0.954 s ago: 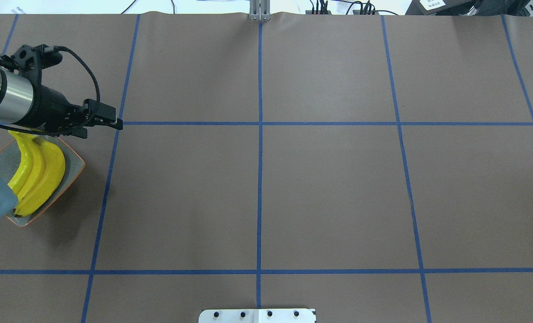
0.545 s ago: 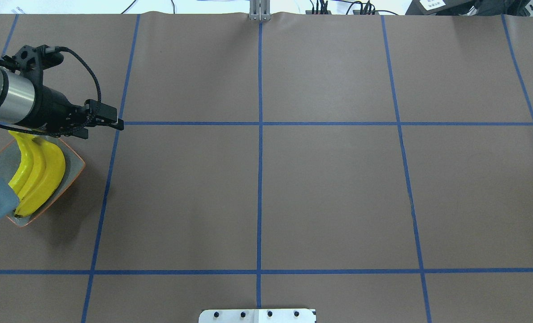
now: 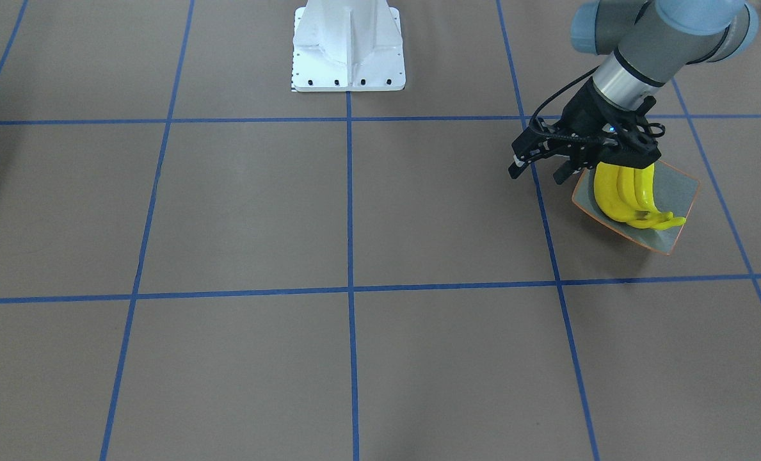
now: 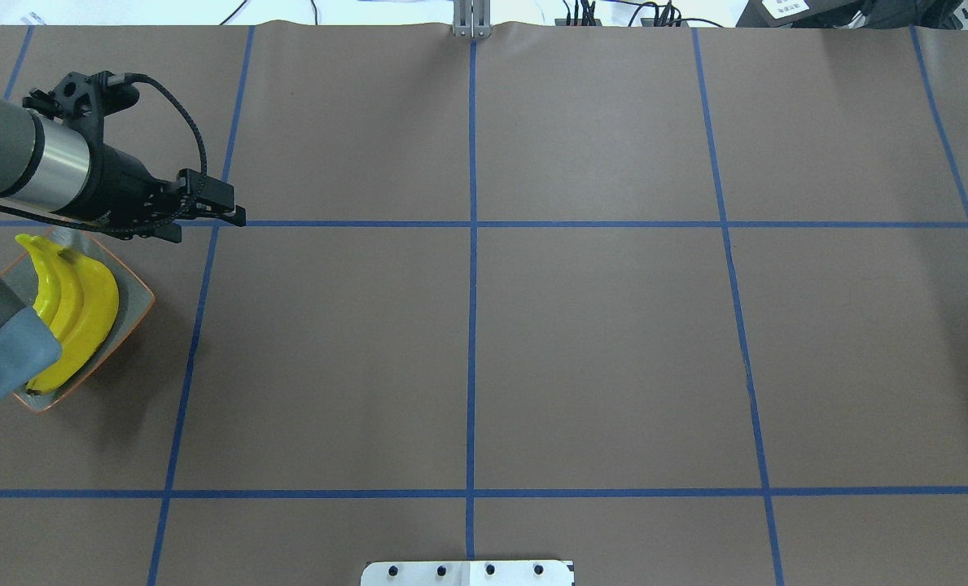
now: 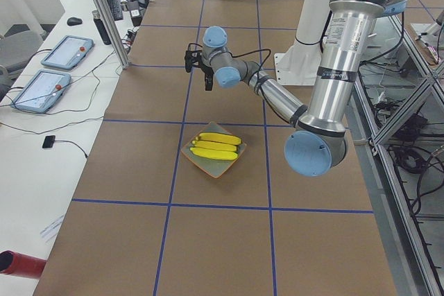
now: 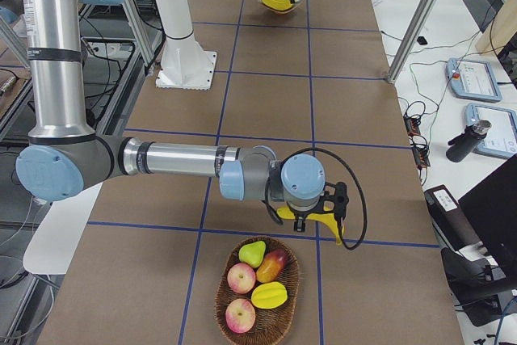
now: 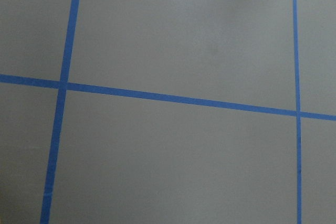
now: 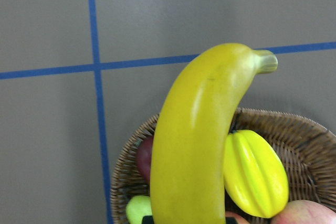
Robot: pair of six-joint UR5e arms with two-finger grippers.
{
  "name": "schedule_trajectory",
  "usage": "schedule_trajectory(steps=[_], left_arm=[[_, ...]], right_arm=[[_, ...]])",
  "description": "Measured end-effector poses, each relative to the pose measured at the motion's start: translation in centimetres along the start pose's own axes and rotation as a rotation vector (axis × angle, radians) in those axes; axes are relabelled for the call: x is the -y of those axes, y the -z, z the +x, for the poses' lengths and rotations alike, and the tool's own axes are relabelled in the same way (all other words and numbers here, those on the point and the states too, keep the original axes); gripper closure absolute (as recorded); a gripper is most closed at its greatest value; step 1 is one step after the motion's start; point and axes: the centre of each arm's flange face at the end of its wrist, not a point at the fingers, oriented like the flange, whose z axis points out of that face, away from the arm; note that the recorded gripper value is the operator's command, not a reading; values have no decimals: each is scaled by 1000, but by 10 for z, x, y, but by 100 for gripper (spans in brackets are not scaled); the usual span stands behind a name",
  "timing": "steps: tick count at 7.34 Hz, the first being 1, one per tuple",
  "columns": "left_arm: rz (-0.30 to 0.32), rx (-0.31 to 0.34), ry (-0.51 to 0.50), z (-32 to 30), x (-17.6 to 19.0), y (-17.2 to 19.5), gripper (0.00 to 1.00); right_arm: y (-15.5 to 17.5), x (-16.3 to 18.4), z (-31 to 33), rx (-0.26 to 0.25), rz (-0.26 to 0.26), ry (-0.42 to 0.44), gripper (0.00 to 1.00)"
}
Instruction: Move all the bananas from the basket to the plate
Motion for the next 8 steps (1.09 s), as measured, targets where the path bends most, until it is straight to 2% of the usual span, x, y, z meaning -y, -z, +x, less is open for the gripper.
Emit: schedule_trajectory(steps=[2,4,5,6,8], left_arm=[[3,-14,75,25,20,-16,0],[4,-19,110,37,30,-23,0],[3,-20,121,41,32,-26,0],[6,-30,137,49,36,-26,0],[18,-102,187,77,42,-23,0]], right_arm=[[-20,43,-101,77,-11,91,100],[-46,70,-210,96,25,122,100],[-64,74,-270,100,69,111,100],[-85,69,-325,129,113,83,100],[-127,37,-419,236,166,20,100]])
